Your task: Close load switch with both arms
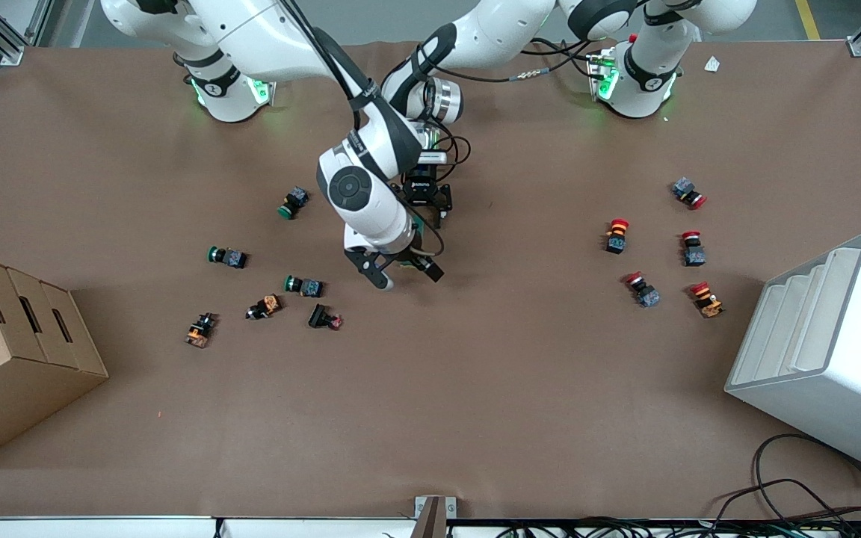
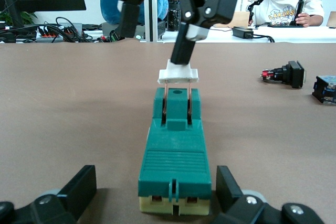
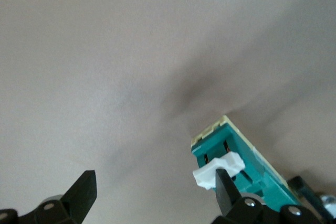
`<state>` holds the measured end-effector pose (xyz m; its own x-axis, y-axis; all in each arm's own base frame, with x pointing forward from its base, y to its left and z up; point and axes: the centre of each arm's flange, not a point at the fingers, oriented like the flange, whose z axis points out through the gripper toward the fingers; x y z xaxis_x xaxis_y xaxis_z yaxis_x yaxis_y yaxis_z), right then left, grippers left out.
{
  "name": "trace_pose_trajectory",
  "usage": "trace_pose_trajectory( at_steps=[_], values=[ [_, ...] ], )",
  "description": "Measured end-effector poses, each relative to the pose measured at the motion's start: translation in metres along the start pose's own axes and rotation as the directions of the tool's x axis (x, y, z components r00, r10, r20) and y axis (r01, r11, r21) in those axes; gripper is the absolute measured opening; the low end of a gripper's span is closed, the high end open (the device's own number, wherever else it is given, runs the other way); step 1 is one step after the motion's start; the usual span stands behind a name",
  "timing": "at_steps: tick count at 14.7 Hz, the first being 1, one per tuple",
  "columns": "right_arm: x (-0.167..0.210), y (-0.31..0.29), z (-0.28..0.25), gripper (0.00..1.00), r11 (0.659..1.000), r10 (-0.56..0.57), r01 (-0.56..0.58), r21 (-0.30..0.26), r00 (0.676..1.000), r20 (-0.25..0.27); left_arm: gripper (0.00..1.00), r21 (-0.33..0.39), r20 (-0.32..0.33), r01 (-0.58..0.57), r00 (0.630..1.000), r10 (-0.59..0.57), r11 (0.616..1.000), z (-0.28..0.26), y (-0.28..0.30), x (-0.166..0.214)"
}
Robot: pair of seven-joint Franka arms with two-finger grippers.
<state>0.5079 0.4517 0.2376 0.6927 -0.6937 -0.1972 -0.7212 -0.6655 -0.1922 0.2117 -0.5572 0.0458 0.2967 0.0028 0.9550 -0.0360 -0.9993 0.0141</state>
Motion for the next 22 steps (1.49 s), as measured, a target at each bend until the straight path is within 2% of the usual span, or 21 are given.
trace_pose_trajectory(
  at_steps=[9,13,15,18,20,22],
  values=[
    [0.017,-0.001,0.028,1.0,1.0,-0.008,0.008,0.015,1.0,-0.022,1.0,0.0,0.0,0.0,1.0,0.0,1.0,0.0,0.0,0.0],
    [0.033,-0.011,0.02,1.0,0.999,-0.016,0.017,0.039,0.999,-0.03,1.0,0.0,0.0,0.0,1.0,0.0,1.0,0.0,0.0,0.0],
    [0.057,-0.013,0.01,1.0,0.999,-0.041,0.042,0.012,0.999,-0.02,1.0,0.0,0.0,0.0,1.0,0.0,1.0,0.0,0.0,0.0],
    [0.108,-0.012,-0.029,1.0,0.991,-0.126,0.127,-0.042,0.992,0.024,1.0,0.0,0.0,0.0,1.0,0.0,1.0,0.0,0.0,0.0],
    [0.15,0.0,-0.075,1.0,0.974,-0.208,0.214,-0.08,0.975,0.071,1.0,0.0,0.0,0.0,1.0,0.0,1.0,0.0,0.0,0.0],
    [0.197,0.024,-0.128,1.0,0.936,-0.315,0.327,-0.13,0.943,0.107,1.0,0.0,0.0,0.002,1.0,-0.002,1.0,0.0,0.0,0.0]
  ],
)
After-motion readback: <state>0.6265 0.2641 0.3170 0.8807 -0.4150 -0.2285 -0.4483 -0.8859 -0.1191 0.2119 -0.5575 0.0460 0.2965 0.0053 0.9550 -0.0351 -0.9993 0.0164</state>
